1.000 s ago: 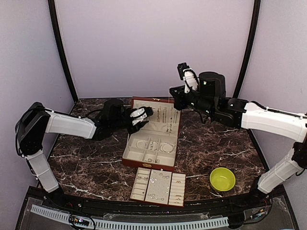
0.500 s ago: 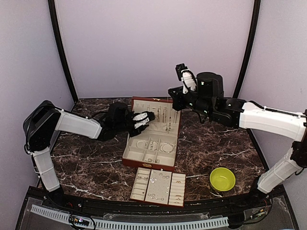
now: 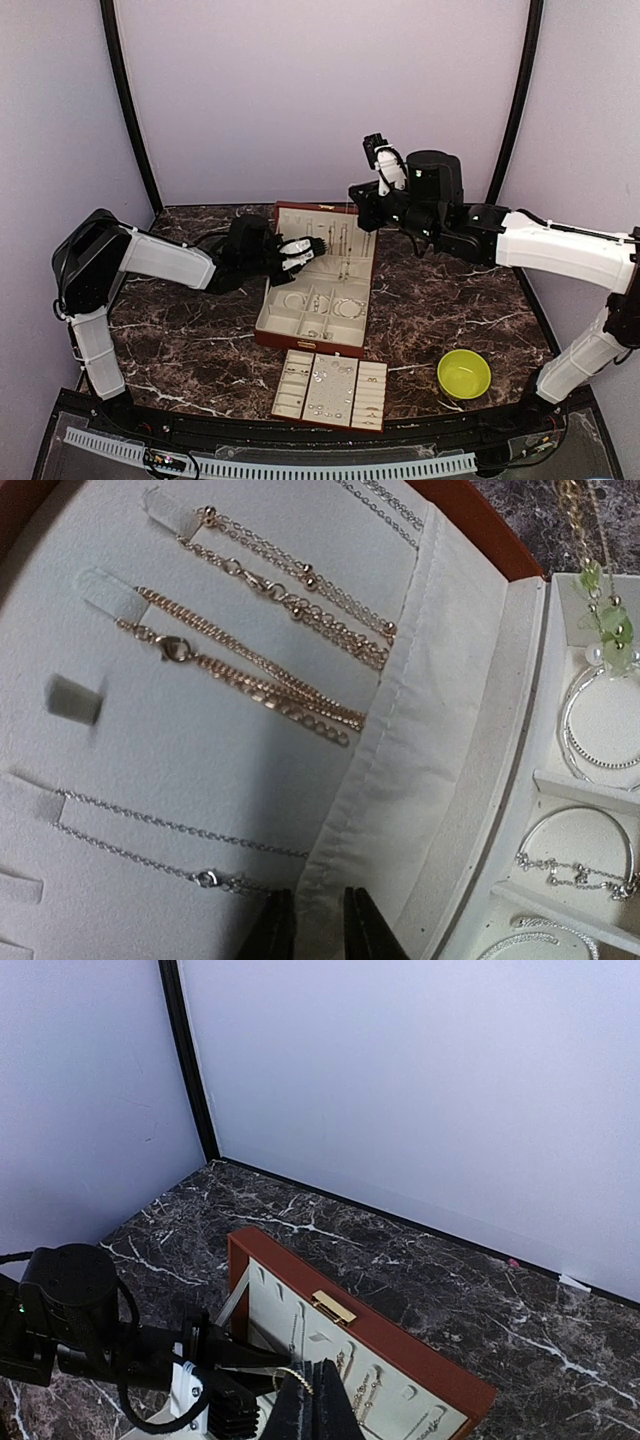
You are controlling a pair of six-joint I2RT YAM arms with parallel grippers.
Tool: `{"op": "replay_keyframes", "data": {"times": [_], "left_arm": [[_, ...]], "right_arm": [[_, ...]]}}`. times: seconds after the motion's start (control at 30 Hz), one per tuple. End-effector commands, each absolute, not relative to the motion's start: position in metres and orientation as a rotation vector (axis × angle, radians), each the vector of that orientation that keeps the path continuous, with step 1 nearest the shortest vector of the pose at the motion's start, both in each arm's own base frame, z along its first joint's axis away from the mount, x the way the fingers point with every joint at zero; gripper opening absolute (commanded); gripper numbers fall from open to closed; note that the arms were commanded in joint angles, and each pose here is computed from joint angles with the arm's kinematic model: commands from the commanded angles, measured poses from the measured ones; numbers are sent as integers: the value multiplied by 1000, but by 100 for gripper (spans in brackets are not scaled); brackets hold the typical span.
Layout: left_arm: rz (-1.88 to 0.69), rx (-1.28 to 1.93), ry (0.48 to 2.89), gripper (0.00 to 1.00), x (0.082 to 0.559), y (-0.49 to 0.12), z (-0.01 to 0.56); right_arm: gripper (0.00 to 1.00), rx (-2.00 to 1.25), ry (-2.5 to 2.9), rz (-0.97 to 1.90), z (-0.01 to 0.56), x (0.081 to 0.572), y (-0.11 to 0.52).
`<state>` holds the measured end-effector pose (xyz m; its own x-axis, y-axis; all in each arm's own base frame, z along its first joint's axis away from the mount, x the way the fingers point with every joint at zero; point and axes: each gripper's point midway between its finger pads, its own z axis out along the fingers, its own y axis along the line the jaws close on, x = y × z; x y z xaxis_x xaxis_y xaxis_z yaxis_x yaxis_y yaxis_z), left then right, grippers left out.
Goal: Organize the mixed jewelry
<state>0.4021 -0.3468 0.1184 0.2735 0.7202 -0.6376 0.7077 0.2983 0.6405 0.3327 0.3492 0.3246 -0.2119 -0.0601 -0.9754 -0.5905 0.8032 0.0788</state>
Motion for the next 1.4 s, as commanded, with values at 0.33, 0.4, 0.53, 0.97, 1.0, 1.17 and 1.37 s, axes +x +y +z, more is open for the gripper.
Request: {"op": "replay_keyframes", "data": {"times": [0.33,0.4,0.53,0.97,1.0,1.17,1.37], "left_arm": [[55,1446,1495,1,393,-335,95],[47,1441,1488,0,390,-336,97],[27,1433,1482,0,385,-338,100],[-3,1418,1473,0,375,-342,102],[-4,1420,1473,0,374,-342,101],[-1,1424,1471,0,371,-341,101],[2,1429,1469,0,370,-342,100]], "right_arm": [[0,-517,1660,545,360,346,366],[0,-523,1652,550,363,348,370],[0,-531,1641,546,366,353,377],[0,-568,1632,523,364,371,401],[0,-569,1632,518,363,372,402],[0,-581,1634,506,361,377,408],[0,-580,1633,505,365,381,413]]}}
